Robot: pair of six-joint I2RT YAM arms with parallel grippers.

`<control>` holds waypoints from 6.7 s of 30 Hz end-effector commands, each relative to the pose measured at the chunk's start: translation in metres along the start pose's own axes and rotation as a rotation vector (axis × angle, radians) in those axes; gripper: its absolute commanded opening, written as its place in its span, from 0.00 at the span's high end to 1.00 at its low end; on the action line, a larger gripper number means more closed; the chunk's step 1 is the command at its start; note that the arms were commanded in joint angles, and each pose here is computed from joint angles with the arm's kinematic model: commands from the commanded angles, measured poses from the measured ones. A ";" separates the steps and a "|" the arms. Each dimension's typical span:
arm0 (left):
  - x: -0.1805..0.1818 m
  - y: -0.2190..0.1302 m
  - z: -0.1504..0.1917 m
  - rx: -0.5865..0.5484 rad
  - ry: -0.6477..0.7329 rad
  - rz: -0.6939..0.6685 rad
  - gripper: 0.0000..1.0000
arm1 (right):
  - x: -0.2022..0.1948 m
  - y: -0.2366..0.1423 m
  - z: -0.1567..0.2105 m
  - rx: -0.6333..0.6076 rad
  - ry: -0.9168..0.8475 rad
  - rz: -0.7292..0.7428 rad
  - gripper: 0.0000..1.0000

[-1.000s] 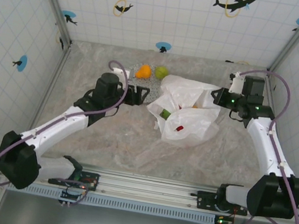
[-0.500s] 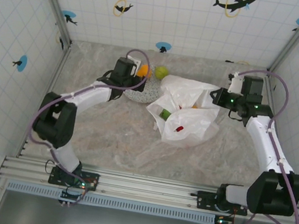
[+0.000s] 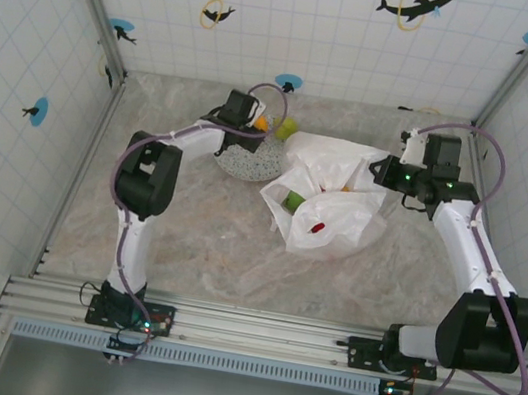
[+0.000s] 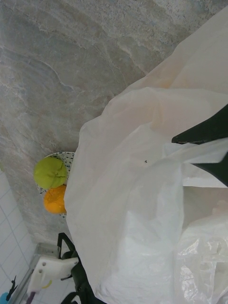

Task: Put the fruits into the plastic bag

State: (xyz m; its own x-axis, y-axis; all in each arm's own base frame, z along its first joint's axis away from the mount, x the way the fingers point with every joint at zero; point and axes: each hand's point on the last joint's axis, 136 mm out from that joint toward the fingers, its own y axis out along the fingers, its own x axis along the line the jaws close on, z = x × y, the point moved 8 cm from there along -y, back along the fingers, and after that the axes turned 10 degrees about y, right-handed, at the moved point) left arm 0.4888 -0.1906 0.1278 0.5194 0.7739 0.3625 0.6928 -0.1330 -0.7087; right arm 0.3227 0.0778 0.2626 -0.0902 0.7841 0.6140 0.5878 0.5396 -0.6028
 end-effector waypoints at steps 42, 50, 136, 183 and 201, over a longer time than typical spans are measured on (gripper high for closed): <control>-0.001 -0.138 -0.037 -0.324 -0.295 0.223 0.61 | 0.014 -0.007 0.001 -0.023 -0.029 -0.032 1.00; -0.099 -0.269 -0.009 -0.575 -0.267 0.556 0.61 | 0.022 -0.006 0.002 -0.029 -0.043 -0.056 1.00; -0.257 -0.147 -0.012 -0.310 -0.153 0.564 0.31 | 0.030 0.000 0.022 0.000 0.037 -0.205 1.00; -0.131 -0.295 0.008 -0.607 -0.333 0.668 0.22 | 0.013 0.004 0.021 -0.011 0.025 -0.112 1.00; -0.038 -0.162 0.014 -0.315 -0.568 0.245 0.15 | -0.017 -0.019 0.010 -0.081 0.084 -0.054 1.00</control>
State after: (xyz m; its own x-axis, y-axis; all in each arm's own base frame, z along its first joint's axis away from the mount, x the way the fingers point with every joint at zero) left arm 0.3286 -0.1874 0.2185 0.4229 0.8661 -0.2666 0.7261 -0.4999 -0.4721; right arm 0.3113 0.0551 0.2569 -0.0350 0.7348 0.6773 0.6521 0.5304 -0.5417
